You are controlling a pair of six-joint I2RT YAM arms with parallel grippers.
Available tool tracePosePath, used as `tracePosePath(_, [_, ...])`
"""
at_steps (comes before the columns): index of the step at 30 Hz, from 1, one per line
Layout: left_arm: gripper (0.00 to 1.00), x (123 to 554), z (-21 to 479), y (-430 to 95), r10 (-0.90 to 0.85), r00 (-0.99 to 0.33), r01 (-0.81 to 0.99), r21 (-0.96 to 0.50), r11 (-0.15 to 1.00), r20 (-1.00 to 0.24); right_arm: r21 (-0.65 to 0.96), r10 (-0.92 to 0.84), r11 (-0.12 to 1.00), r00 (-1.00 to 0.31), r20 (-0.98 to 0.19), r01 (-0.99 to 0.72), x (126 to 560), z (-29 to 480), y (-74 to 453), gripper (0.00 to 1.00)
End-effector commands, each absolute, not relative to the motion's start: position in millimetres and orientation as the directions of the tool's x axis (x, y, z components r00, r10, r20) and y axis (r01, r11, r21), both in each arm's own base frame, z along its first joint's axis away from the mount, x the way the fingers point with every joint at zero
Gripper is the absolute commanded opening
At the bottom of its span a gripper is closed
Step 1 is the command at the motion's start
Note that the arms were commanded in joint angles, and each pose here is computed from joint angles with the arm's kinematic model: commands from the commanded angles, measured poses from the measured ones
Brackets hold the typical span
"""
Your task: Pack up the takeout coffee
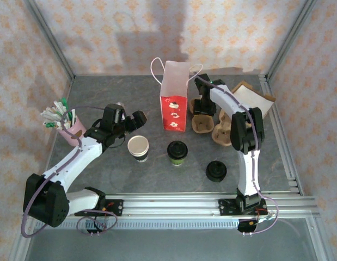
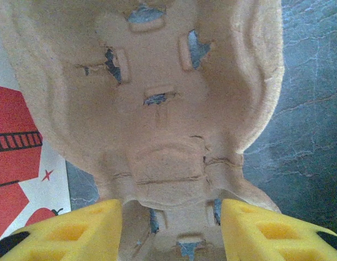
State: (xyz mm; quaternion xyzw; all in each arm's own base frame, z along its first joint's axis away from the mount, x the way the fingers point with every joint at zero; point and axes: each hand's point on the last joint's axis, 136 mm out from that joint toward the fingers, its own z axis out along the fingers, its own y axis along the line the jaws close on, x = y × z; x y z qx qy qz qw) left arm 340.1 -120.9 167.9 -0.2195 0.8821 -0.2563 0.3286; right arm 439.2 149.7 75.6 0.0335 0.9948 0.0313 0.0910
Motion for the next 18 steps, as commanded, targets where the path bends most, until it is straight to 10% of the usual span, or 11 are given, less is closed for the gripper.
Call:
tracePosePath(1, [0.97, 346.9, 176.5, -121.7, -0.548, -0.679, -0.192, -0.602, 0.775, -0.489, 0.032, 0.045, 0.999, -0.987, -0.155, 0.040, 438.2, 69.9, 147.4, 0.50])
tracePosePath(18, [0.97, 348.8, 173.7, -120.9, -0.551, -0.680, -0.198, -0.602, 0.773, -0.484, 0.010, 0.022, 1.000, -0.990, -0.142, 0.021, 442.1, 61.9, 147.6, 0.45])
